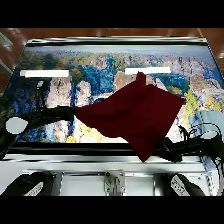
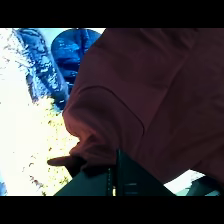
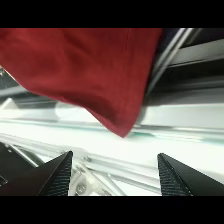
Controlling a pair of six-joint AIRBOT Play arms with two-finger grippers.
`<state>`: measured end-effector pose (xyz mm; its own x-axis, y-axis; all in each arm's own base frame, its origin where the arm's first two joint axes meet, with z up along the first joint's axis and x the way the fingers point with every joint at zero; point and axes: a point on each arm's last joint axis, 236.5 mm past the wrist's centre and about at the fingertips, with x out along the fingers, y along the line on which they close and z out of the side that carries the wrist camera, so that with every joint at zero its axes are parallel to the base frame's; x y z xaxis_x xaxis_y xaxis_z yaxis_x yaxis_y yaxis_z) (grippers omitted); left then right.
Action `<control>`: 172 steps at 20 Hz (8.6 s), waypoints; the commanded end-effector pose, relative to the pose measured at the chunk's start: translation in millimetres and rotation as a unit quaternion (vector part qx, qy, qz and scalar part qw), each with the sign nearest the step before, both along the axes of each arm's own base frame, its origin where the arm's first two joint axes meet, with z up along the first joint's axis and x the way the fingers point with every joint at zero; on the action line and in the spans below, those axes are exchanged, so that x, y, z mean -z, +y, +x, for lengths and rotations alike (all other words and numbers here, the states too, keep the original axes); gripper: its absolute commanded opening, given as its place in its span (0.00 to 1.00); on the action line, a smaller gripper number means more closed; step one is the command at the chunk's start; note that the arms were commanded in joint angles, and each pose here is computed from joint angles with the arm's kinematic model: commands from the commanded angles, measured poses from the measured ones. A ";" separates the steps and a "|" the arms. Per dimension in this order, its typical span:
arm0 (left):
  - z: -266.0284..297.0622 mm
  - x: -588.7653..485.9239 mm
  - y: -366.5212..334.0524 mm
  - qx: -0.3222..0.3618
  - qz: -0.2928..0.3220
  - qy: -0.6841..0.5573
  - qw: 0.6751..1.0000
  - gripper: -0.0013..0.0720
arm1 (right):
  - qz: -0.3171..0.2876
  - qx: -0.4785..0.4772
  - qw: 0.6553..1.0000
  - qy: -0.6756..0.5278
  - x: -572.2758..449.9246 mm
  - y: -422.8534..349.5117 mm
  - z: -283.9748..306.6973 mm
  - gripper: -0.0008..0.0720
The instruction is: Fold the shirts.
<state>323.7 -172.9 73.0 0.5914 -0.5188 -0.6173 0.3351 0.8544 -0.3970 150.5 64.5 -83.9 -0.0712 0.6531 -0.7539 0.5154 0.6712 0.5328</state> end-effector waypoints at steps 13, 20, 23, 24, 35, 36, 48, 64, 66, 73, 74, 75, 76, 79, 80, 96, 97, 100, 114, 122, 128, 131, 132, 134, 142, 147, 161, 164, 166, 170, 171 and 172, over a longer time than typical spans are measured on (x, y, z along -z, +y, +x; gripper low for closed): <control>7.4 -5.8 2.4 -0.011 -0.003 -0.017 1.000 0.07 | -0.025 0.083 0.996 -0.025 31.3 0.5 15.8 0.90; 9.5 -7.6 2.9 -0.015 -0.006 -0.021 1.000 0.07 | -0.015 0.119 0.992 -0.031 39.0 7.6 19.4 0.90; 9.5 -7.7 2.7 -0.016 -0.007 -0.021 1.000 0.07 | -0.026 0.096 0.994 -0.041 43.4 19.7 22.1 0.90; 9.5 -7.7 2.7 -0.016 -0.007 -0.021 1.000 0.07 | -0.035 0.090 0.994 -0.045 45.9 25.9 25.0 0.90; 34.6 -64.3 18.0 -0.036 -0.003 -0.091 0.995 0.07 | -0.031 -0.083 0.970 -0.228 -49.0 49.3 97.4 0.10; 40.4 -94.8 23.6 -0.037 0.001 -0.126 0.991 0.07 | -0.040 -0.105 0.950 -0.292 -88.4 47.5 119.5 0.10; -205.4 -561.6 96.1 -0.097 -0.038 -0.640 0.762 0.07 | -0.363 0.019 0.492 -0.791 -625.9 -23.7 52.4 0.10; 13.5 -235.0 127.0 -0.081 0.222 -0.191 0.953 0.07 | -0.293 -0.112 0.883 -0.351 -284.1 -70.0 190.1 0.10; 46.4 -173.6 123.9 -0.069 0.230 -0.132 0.962 0.07 | -0.287 -0.095 0.893 -0.334 -228.5 -77.7 232.2 0.10; 146.8 -45.0 109.9 -0.121 0.164 -0.022 0.979 0.07 | -0.283 0.030 0.883 -0.374 -154.2 -100.1 353.0 0.10; 150.7 -20.6 102.8 -0.126 0.143 0.014 0.982 0.07 | -0.281 0.042 0.887 -0.364 -142.7 -101.9 358.1 0.10; 151.5 3.7 94.6 -0.125 0.125 0.051 0.983 0.07 | -0.276 0.046 0.895 -0.348 -128.9 -101.6 358.7 0.10; 149.6 25.3 85.2 -0.118 0.112 0.084 0.983 0.07 | -0.268 0.042 0.905 -0.327 -112.4 -98.4 356.2 0.10; 131.4 78.5 61.8 -0.093 0.090 0.181 0.975 0.07 | -0.228 0.035 0.933 -0.277 -78.7 -82.3 346.8 0.12; 124.2 86.4 57.5 -0.087 0.084 0.204 0.971 0.10 | -0.216 0.041 0.936 -0.276 -78.3 -77.6 348.1 0.19; -57.8 125.7 92.0 -0.036 0.179 0.355 0.917 0.93 | -0.186 -0.037 0.977 -0.101 -65.0 -154.0 144.4 0.75; -66.9 136.7 80.5 -0.018 0.184 0.356 0.916 0.93 | -0.183 -0.034 0.977 -0.102 -60.2 -151.5 144.6 0.75; -77.9 159.1 54.4 0.020 0.201 0.333 0.921 0.93 | -0.175 -0.014 0.976 -0.127 -61.3 -147.3 159.1 0.75; -73.5 202.3 31.6 0.025 0.191 0.344 0.919 0.26 | -0.186 -0.002 0.972 -0.143 -61.0 -152.2 168.7 0.75; -74.4 170.6 37.1 0.050 0.198 0.332 0.921 0.07 | -0.112 -0.063 0.991 -0.045 -12.0 -131.4 126.4 0.94; -66.6 140.6 36.1 0.039 0.185 0.287 0.939 0.07 | -0.068 -0.003 0.996 -0.053 19.9 -118.1 157.4 0.93; -66.5 131.5 33.7 0.033 0.175 0.280 0.943 0.07 | -0.061 0.010 0.997 -0.046 32.6 -116.9 161.2 0.89; -66.4 128.5 33.0 0.033 0.172 0.277 0.945 0.07 | -0.060 0.014 0.997 -0.040 36.7 -116.8 160.9 0.86; -65.5 123.1 32.2 0.032 0.168 0.269 0.948 0.07 | -0.057 0.006 0.998 -0.027 44.8 -112.8 157.7 0.86; -12.1 14.9 71.4 -0.035 0.216 0.112 0.969 0.06 | -0.104 -0.079 0.974 -0.187 -28.5 -87.9 221.7 0.10; -4.7 -300.0 150.7 -0.212 0.134 -0.229 0.941 0.07 | -0.263 -0.026 0.772 -0.578 -371.2 -105.5 268.4 0.10; -217.2 -465.0 179.6 -0.263 0.055 -0.425 0.865 0.07 | -0.501 0.057 0.592 -0.629 -543.3 -89.3 18.4 0.10; -197.4 -423.0 177.1 -0.245 0.099 -0.358 0.896 0.07 | -0.489 0.036 0.657 -0.573 -505.1 -95.6 25.2 0.10; -175.2 -384.9 175.8 -0.233 0.124 -0.297 0.918 0.07 | -0.458 -0.002 0.742 -0.490 -451.3 -100.0 32.4 0.10; -109.1 -275.8 173.7 -0.207 0.177 -0.149 0.951 0.07 | -0.408 -0.040 0.853 -0.323 -338.9 -131.9 65.0 0.10; -88.1 -239.1 173.0 -0.200 0.189 -0.104 0.956 0.07 | -0.390 -0.049 0.875 -0.282 -303.6 -138.8 75.6 0.10; -65.6 -204.8 171.4 -0.198 0.192 -0.068 0.959 0.07 | -0.368 -0.060 0.892 -0.255 -271.4 -140.3 89.7 0.10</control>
<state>217.8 -3.4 362.7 0.8953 -0.0129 -0.4453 0.0049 0.9998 -0.0192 228.4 -62.3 270.1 0.5894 -0.0867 -0.8032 0.1978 0.9795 0.0394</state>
